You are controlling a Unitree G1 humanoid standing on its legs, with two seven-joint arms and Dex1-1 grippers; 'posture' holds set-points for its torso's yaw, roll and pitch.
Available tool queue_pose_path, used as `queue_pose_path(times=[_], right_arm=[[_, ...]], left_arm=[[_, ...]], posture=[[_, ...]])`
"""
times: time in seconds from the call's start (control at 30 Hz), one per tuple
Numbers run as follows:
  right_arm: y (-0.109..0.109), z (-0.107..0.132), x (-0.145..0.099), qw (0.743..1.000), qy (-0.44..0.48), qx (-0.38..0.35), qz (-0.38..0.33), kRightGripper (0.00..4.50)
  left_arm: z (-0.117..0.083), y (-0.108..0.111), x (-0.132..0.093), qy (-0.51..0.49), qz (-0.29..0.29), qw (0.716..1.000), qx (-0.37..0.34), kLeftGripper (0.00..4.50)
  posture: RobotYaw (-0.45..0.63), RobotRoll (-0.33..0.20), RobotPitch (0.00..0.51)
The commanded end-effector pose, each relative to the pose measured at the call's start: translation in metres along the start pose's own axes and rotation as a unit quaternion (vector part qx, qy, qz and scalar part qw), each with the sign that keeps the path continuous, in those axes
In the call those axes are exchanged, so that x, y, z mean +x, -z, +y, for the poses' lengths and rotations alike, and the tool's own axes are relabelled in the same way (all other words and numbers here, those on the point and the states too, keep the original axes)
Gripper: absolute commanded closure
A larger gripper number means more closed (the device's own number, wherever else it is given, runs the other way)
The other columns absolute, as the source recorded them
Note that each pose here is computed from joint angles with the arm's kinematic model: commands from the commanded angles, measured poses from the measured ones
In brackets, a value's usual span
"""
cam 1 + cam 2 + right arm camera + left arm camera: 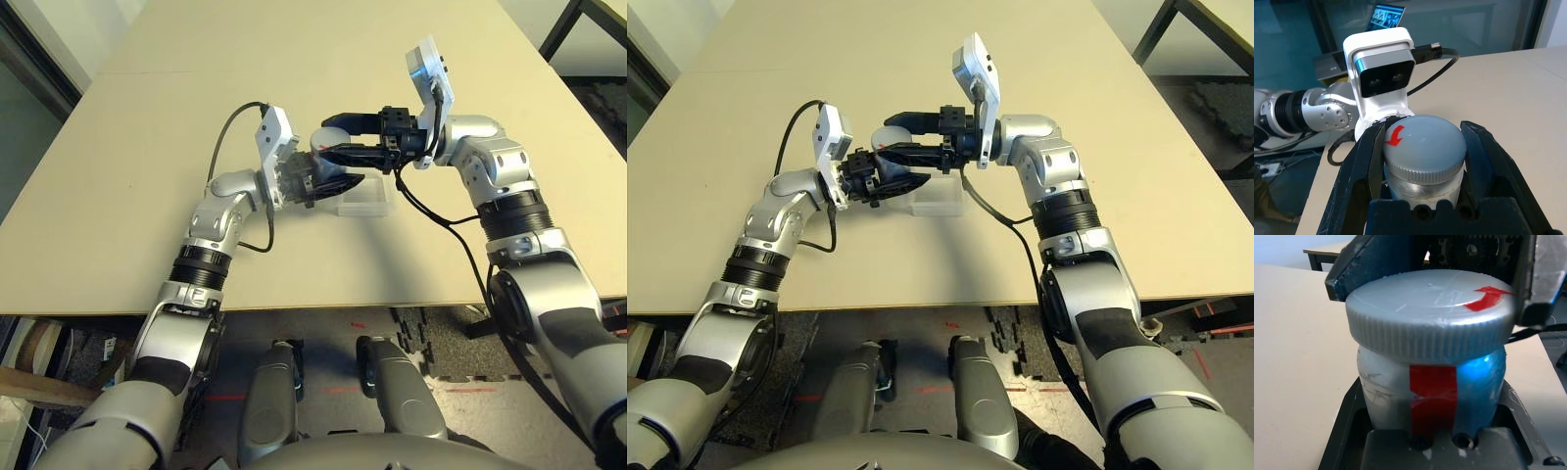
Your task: Pour the medicine from the bottle into the box.
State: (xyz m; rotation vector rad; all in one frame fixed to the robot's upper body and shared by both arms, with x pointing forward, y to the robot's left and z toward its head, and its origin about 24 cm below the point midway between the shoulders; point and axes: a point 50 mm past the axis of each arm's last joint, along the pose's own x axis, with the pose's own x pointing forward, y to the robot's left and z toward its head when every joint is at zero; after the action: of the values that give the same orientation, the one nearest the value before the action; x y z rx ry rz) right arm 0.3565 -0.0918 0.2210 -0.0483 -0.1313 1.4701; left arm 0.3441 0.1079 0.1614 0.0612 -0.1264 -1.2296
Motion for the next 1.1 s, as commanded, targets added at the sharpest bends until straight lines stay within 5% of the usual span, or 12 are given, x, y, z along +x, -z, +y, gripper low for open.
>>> queue_pose_path(times=[0.03, 0.4, 0.73, 1.1], right_arm=[[-0.022, -0.008, -0.01, 0.996, 0.066, 0.002, -0.061, 1.93], [-0.035, -0.015, -0.076, 0.956, 0.293, 0.011, -0.008, 1.93], [-0.004, 0.007, -0.142, 0.896, 0.385, -0.035, 0.217, 1.93], [0.019, 0.01, -0.153, 0.875, 0.402, -0.016, 0.27, 1.93]], left_arm=[[-0.003, 0.001, 0.004, 0.012, 0.009, 1.0, 0.006, 1.92], [0.001, 0.002, 0.001, 0.003, 0.008, 1.0, 0.008, 1.92], [0.008, 0.0, 0.003, -0.005, 0.005, 1.0, 0.015, 1.92], [0.012, -0.001, 0.001, -0.013, 0.004, 1.0, 0.022, 1.92]], posture=[[-0.15, 0.0, 0.176], [-0.17, 0.0, 0.176], [-0.19, 0.0, 0.183], [-0.19, 0.0, 0.182]])
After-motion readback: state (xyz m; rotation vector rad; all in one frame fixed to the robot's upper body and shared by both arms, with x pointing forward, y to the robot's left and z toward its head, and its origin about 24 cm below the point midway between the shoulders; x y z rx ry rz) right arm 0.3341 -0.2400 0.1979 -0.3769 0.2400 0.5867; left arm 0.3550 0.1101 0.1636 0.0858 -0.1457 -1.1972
